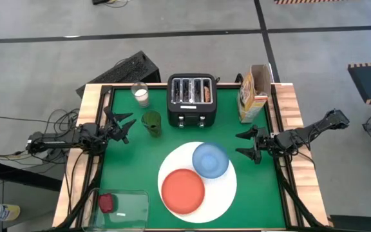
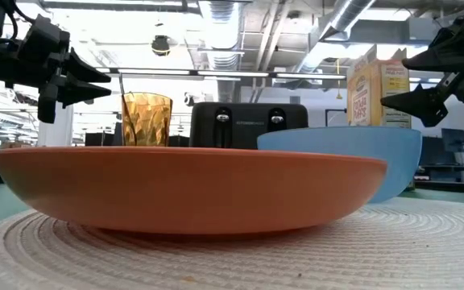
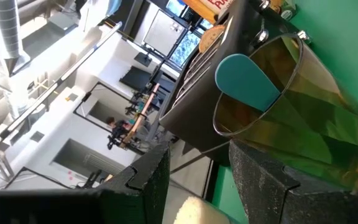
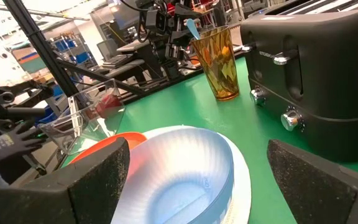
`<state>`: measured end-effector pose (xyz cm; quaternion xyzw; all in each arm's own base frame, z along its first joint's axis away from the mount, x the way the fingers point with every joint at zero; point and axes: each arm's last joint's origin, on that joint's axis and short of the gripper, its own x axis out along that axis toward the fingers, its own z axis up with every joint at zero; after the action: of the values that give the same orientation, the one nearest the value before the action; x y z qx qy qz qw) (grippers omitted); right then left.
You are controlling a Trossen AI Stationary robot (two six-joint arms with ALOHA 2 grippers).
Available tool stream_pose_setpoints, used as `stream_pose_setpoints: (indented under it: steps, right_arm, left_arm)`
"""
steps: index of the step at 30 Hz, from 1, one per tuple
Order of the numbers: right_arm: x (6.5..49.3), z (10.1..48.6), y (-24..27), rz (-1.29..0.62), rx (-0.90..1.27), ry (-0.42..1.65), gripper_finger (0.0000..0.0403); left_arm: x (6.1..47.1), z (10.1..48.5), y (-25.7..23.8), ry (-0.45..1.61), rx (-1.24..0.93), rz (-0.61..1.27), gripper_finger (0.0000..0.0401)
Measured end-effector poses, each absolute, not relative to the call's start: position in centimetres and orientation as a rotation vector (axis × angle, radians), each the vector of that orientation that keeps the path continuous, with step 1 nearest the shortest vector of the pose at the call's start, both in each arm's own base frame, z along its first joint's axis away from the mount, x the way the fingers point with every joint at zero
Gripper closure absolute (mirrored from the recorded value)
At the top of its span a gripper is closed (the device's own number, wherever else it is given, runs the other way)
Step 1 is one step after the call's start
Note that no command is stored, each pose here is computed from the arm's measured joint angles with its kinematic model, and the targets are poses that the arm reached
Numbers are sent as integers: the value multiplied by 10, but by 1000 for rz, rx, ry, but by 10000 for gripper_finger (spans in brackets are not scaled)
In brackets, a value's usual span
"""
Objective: Arrange a breakfast setting
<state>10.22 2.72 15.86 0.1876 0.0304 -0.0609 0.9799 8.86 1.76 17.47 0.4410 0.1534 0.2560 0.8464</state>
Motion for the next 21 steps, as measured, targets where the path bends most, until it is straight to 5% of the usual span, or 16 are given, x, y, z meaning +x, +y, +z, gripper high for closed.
stream_pose_setpoints:
  steps: [21]
  right_arm:
    - [102, 159, 27, -123, 378, 61, 3]
  left_arm:
    - [88, 175, 19, 340, 892, 598, 244]
